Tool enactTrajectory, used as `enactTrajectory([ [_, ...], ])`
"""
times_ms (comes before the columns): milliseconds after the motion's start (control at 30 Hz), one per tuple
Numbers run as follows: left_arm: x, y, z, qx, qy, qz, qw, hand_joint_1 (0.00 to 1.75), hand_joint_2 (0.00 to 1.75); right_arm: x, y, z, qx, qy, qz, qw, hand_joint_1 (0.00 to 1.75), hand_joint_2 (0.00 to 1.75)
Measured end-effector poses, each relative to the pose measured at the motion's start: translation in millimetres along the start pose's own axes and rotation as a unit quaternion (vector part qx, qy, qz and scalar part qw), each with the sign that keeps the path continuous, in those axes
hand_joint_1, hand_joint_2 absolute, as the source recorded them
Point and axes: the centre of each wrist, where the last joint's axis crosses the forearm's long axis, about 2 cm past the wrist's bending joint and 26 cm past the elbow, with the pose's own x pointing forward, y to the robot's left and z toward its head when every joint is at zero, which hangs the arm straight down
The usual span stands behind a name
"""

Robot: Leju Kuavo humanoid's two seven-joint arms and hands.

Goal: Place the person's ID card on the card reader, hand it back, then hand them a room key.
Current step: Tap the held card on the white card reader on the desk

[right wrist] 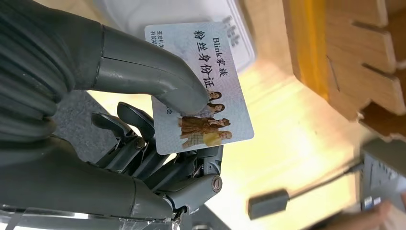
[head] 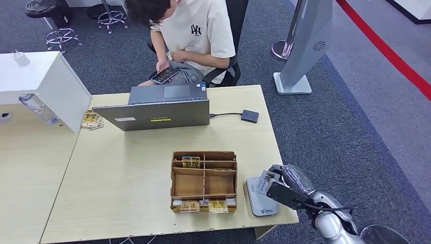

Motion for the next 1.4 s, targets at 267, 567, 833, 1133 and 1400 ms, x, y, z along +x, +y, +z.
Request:
enactTrajectory([
  [267,-1,-4,0,-0.013,0.009,0.002,1.000,0.00,0.00,-17,-8,2,0.058,0.003,-0.010,0.998,1.75,1.75],
  [567,0,-11,2,-0.027,0.017,0.012,0.999,0.00,0.00,-24,-3,-1,0.082,0.015,-0.009,0.996,1.75,1.75],
  [833,0,-16,3,-0.034,0.021,0.016,0.999,0.00,0.00,-26,0,-5,0.092,0.018,-0.005,0.996,1.75,1.75],
  [1133,1,-18,3,-0.036,0.021,0.018,0.999,0.00,0.00,-27,1,-8,0.094,0.018,0.002,0.995,1.75,1.75],
  [1400,2,-19,4,-0.038,0.020,0.021,0.999,0.00,0.00,-25,5,-13,0.075,0.018,0.015,0.997,1.75,1.75],
])
